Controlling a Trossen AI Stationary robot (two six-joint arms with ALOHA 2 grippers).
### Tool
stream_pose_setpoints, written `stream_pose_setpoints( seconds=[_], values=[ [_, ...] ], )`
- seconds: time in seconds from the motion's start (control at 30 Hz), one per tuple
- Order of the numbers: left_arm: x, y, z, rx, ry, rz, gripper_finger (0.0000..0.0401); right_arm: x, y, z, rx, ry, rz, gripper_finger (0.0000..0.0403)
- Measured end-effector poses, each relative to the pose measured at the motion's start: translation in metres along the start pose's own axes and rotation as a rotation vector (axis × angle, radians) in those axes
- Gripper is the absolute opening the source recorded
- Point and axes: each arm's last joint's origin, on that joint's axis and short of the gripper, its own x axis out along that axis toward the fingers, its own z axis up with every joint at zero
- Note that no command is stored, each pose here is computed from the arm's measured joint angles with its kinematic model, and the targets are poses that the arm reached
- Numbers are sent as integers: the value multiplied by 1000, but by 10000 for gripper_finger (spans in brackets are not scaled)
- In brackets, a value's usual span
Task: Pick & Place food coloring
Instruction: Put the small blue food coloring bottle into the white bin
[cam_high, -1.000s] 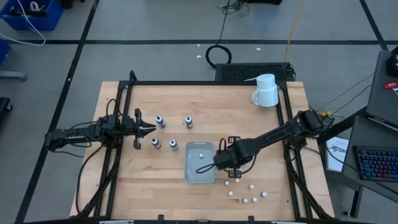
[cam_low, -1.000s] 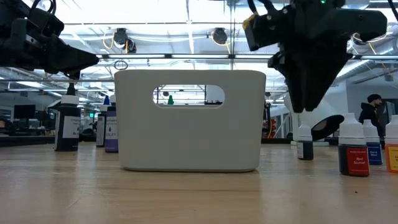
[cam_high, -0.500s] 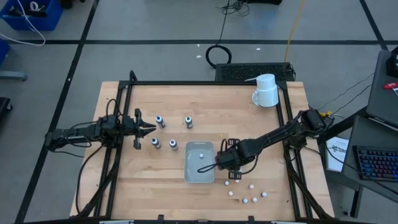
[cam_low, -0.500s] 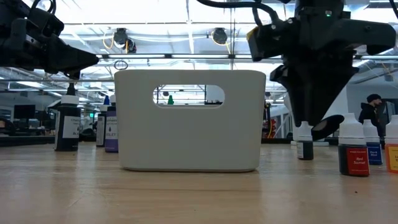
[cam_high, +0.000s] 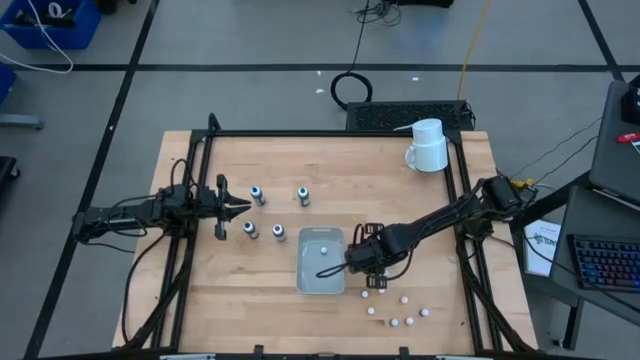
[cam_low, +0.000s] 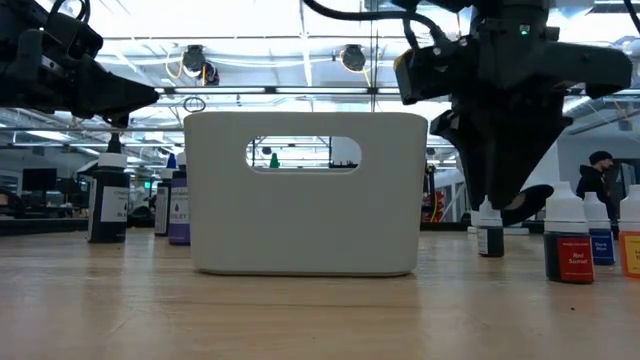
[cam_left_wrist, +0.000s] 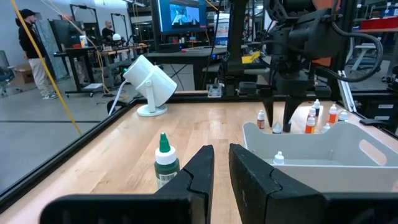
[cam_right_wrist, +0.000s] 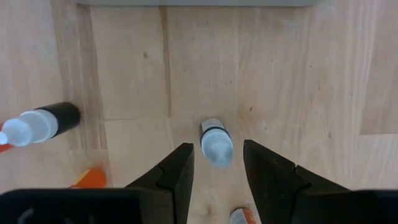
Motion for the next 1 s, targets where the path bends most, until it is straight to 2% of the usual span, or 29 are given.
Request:
stream_pose_setpoints(
  seconds=[1.0],
  values=[
    [0, 0, 0, 0, 0, 0, 58, 1, 0, 1, -2, -22, 7, 130]
  ],
)
